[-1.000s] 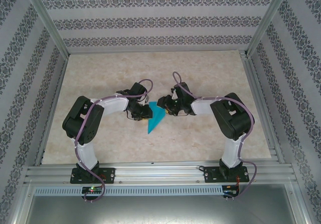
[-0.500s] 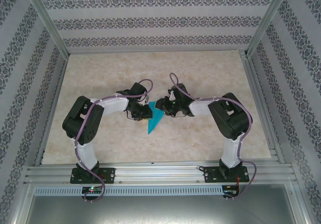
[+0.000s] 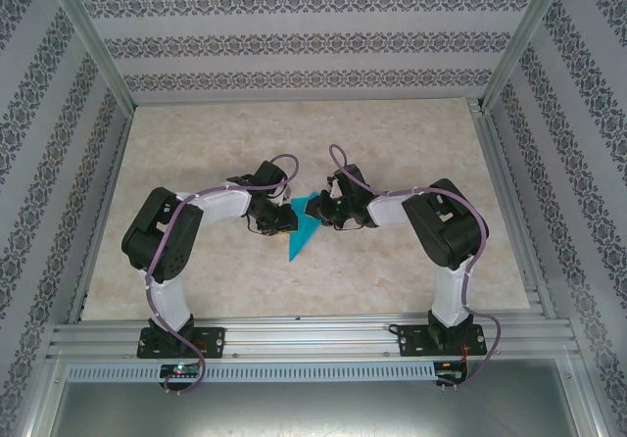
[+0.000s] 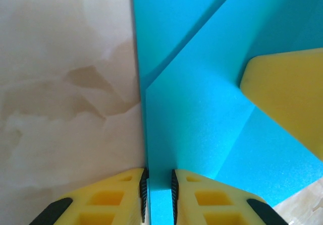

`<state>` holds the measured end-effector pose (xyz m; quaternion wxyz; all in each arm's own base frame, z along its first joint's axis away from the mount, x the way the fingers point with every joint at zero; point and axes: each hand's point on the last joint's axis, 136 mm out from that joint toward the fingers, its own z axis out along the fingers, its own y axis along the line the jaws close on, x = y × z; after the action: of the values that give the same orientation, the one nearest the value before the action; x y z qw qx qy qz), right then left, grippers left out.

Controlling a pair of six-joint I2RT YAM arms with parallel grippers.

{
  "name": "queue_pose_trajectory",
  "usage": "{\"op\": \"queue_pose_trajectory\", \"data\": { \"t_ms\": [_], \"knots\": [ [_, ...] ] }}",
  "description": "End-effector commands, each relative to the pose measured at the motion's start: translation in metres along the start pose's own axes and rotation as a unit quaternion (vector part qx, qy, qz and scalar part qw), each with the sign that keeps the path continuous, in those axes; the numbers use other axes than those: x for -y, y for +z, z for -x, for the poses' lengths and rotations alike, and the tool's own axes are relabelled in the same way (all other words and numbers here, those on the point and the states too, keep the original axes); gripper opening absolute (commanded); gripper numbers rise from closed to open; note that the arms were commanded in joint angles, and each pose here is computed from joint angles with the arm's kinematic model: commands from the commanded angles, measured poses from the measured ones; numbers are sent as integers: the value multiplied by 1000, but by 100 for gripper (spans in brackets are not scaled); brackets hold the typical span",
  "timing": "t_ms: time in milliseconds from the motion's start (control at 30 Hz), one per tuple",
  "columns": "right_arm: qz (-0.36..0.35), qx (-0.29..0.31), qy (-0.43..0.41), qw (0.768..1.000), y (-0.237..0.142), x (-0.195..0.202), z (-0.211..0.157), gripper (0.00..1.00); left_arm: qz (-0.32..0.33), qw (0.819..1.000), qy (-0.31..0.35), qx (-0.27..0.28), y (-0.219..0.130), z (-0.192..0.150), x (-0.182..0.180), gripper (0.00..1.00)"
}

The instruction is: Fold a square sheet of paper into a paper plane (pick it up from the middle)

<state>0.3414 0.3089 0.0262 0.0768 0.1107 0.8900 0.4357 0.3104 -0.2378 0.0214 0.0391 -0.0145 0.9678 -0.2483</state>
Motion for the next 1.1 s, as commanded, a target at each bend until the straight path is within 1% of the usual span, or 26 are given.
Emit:
{"op": "queue_pose_trajectory", "data": {
  "t_ms": [0, 133, 300, 400, 500, 600, 667, 700, 767, 867, 933, 1067],
  "knots": [
    [7, 1, -23, 1000, 2, -11, 1, 13, 2, 1000, -9, -9, -5, -7, -1, 24],
    [8, 4, -34, 999, -3, -16, 3, 9, 4, 1000, -7, 18, -14, -3, 0, 25],
    [-17, 18, -63, 998, -24, -20, 8, 7, 11, 997, -4, 81, -40, 7, 1, 29],
    [-57, 30, -95, 993, -47, -21, 14, 7, 28, 992, -3, 125, -59, 12, -2, 30],
    [-143, 48, -151, 977, -82, -19, 21, 7, 53, 984, -8, 168, -79, 15, -11, 31],
    [-259, 63, -197, 943, -123, -10, 27, 7, 78, 974, -23, 212, -97, 16, -24, 31],
    [-337, 73, -227, 911, -151, -5, 33, 7, 93, 966, -39, 240, -109, 16, -33, 31],
    [-371, 80, -241, 893, -163, -4, 35, 7, 100, 962, -45, 250, -113, 15, -38, 31],
    [-450, 93, -270, 846, -187, -3, 41, 7, 111, 953, -63, 276, -125, 13, -47, 32],
    [-525, 99, -304, 789, -205, -7, 43, 7, 130, 939, -90, 305, -139, 10, -62, 38],
    [-547, 93, -315, 770, -202, -9, 42, 7, 142, 930, -106, 322, -148, 7, -71, 42],
    [-564, 77, -331, 753, -178, -8, 36, 7, 158, 915, -126, 348, -163, 1, -83, 45]
  ]
}}
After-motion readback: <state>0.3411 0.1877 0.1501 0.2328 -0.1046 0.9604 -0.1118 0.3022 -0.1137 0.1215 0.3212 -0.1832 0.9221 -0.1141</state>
